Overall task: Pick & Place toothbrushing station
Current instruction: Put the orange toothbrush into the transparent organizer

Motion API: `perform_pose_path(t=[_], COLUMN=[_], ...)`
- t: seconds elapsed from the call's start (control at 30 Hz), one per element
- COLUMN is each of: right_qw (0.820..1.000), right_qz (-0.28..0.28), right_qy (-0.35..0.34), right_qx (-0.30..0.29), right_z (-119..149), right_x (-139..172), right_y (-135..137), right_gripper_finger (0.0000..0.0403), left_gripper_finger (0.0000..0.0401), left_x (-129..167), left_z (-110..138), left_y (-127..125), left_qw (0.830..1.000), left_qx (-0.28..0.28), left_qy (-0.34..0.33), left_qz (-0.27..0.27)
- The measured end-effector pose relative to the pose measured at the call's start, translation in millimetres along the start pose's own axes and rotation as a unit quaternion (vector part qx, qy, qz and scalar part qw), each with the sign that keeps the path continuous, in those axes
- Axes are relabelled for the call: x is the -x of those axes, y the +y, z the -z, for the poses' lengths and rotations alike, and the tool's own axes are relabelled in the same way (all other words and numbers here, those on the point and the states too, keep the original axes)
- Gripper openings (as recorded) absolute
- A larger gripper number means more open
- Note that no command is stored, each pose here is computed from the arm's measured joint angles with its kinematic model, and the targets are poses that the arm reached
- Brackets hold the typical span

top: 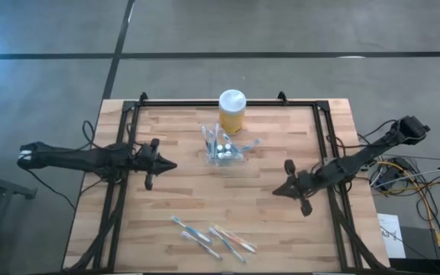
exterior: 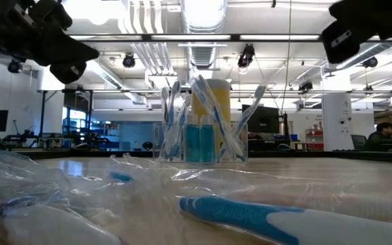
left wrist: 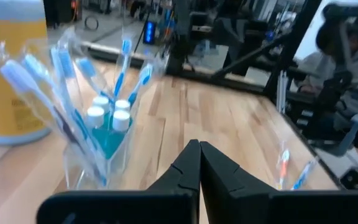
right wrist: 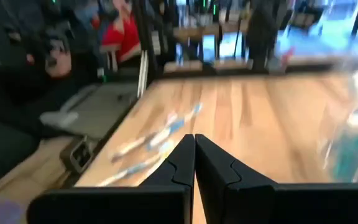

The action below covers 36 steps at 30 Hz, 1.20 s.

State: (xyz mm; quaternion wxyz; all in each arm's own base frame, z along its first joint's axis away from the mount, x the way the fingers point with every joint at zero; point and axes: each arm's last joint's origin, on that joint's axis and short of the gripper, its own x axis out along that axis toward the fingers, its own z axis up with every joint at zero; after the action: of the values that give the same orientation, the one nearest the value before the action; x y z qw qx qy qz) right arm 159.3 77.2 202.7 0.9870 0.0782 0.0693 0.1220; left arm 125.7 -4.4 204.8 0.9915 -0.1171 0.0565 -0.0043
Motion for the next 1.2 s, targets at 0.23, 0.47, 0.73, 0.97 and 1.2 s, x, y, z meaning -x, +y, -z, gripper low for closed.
perform_pose_path(t=[0.23, 0.47, 0.73, 0.97, 1.2], right_qw=[0.991, 0.96, 0.915, 0.854, 0.841], right_qz=[0.036, 0.072, 0.073, 0.085, 0.07], right_qy=[0.12, 0.248, 0.362, 0.481, 0.507], right_qx=[-0.042, -0.113, -0.166, -0.178, -0.174], right_z=[-4.5, -9.0, 6.7, 16.4, 23.5], right_x=[-28.3, -72.8, -143.8, -191.5, -218.5], right_y=[14.3, 30.1, 53.0, 73.7, 85.1], right_gripper_finger=[0.0008, 0.001, 0.0084, 0.0174, 0.0225], left_gripper_finger=[0.001, 0.0008, 0.0015, 0.0012, 0.0013], left_x=[0.6, 0.6, 0.6, 0.6, 0.6], left_z=[0.4, 0.8, 1.6, 1.8, 1.5], left_y=[0.3, 0.2, -1.5, -2.1, -2.2], left_qw=[1.0, 0.999, 0.999, 0.998, 0.999], left_qx=[0.015, 0.028, 0.031, 0.025, 0.012], left_qy=[0.019, 0.021, 0.03, 0.033, 0.031], left_qz=[-0.009, -0.005, 0.025, 0.036, 0.037])
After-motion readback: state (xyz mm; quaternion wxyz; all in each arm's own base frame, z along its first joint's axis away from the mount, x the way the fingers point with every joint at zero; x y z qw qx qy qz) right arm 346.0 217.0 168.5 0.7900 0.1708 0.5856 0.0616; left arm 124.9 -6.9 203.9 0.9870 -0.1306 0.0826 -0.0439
